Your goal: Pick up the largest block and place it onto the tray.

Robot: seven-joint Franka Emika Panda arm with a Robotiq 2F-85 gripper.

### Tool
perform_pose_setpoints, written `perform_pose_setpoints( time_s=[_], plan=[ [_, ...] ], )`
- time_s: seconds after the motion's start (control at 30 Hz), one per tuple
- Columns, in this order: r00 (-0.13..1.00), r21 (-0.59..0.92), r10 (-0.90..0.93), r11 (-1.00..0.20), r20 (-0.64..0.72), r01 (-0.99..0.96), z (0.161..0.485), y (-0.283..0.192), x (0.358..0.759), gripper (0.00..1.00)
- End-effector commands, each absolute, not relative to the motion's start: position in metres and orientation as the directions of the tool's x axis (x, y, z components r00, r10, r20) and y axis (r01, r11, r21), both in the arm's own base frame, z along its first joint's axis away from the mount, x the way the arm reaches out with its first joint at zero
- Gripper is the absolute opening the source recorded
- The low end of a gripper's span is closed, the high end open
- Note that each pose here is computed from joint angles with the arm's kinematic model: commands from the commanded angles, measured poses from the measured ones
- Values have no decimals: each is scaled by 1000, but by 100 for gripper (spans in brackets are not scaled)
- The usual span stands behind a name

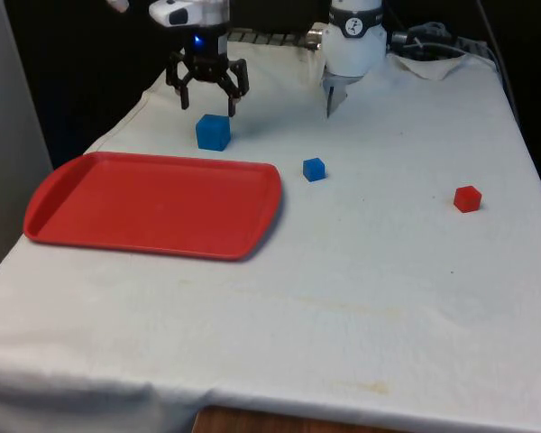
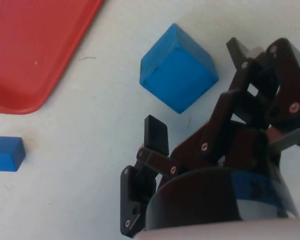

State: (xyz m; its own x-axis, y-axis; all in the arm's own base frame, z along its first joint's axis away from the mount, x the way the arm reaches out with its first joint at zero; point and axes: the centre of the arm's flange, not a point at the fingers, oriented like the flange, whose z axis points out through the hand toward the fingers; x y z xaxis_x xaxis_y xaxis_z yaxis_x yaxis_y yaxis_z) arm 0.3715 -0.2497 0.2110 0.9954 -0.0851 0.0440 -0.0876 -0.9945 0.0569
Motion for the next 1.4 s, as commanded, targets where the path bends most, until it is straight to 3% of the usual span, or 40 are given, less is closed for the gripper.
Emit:
perform_pose_setpoints(
  time_s=[0.0,1.37],
  plan=[
    [995,54,-83,-995,56,-86,211,-248,372,100],
    [996,80,-75,-994,40,-78,190,-243,379,100]
  ],
)
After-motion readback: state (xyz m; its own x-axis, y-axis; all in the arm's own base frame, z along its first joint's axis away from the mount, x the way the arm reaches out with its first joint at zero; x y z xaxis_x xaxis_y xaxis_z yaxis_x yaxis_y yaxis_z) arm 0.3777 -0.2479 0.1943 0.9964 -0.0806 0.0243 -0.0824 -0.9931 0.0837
